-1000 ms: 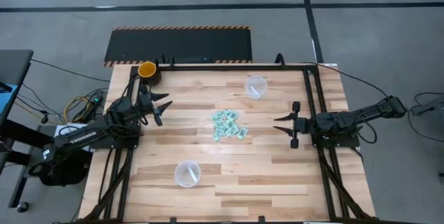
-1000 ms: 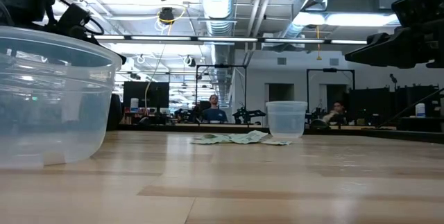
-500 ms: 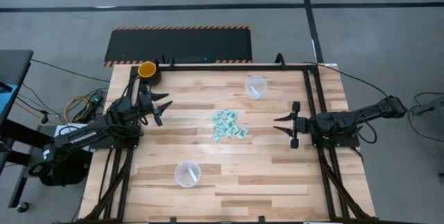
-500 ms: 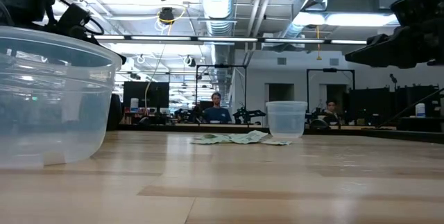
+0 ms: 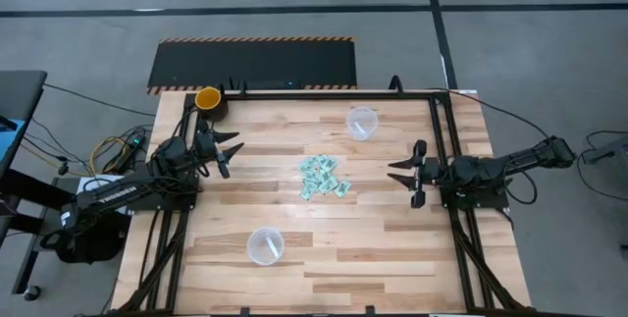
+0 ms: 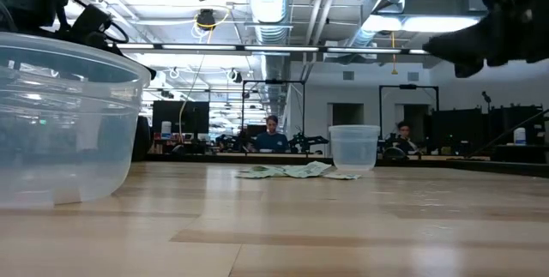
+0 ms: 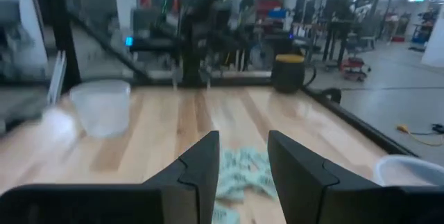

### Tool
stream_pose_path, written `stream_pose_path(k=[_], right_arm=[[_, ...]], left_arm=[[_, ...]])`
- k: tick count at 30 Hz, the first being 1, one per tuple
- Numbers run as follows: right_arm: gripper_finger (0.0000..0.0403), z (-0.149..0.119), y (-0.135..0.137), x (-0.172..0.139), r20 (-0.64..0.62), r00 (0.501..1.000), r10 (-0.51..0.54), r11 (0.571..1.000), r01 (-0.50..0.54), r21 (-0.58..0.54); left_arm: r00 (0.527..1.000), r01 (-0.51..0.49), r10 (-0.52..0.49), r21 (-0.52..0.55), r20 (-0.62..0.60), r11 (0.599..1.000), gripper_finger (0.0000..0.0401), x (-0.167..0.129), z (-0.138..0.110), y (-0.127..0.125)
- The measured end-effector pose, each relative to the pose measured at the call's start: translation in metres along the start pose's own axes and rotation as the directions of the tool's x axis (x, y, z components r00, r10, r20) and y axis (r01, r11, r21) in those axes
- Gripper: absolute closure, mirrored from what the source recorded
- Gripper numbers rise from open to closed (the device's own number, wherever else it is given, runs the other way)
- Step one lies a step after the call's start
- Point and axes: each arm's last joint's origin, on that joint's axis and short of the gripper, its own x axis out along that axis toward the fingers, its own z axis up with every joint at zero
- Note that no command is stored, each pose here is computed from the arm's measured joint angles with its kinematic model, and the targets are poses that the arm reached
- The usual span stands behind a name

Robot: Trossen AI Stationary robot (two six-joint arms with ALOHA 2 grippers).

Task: Pick and place Stevia / Truvia into bins
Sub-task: Put the stevia packet into the top container

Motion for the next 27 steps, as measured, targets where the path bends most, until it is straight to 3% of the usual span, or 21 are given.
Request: stream_pose_path(k=[4, 7, 10, 14, 19, 27], right_arm=[[0.0284, 0.007, -0.002, 0.003, 0.073, 0.997, -0.030, 0.995, 0.023, 0.099], [0.0284, 0.006, -0.004, 0.007, 0.051, 0.997, -0.055, 0.985, 0.046, 0.164], [0.0284, 0.005, -0.004, 0.017, -0.049, 0.996, -0.075, 0.980, 0.083, 0.182], [0.0284, 0.009, -0.003, 0.036, -0.163, 0.982, -0.098, 0.984, 0.120, 0.133], [0.0284, 0.002, 0.000, 0.063, -0.364, 0.922, -0.131, 0.989, 0.149, 0.024], [0.0276, -0.016, 0.004, 0.099, -0.526, 0.834, -0.166, 0.985, 0.165, -0.049]], left_arm=[[1.000, -0.001, 0.001, 0.000, 0.000, 1.000, 0.0238, 0.000, 0.000, 0.000], [1.000, 0.000, 0.000, 0.000, 0.000, 1.000, 0.0238, 0.000, 0.000, 0.000], [1.000, 0.000, 0.000, 0.000, 0.000, 1.000, 0.0238, 0.000, 0.000, 0.000], [1.000, -0.001, 0.001, 0.000, 0.000, 1.000, 0.0238, 0.000, 0.000, 0.000], [1.000, 0.000, 0.000, 0.000, 0.000, 1.000, 0.0238, 0.000, 0.000, 0.000], [1.000, 0.000, 0.000, 0.000, 0.000, 1.000, 0.0238, 0.000, 0.000, 0.000]])
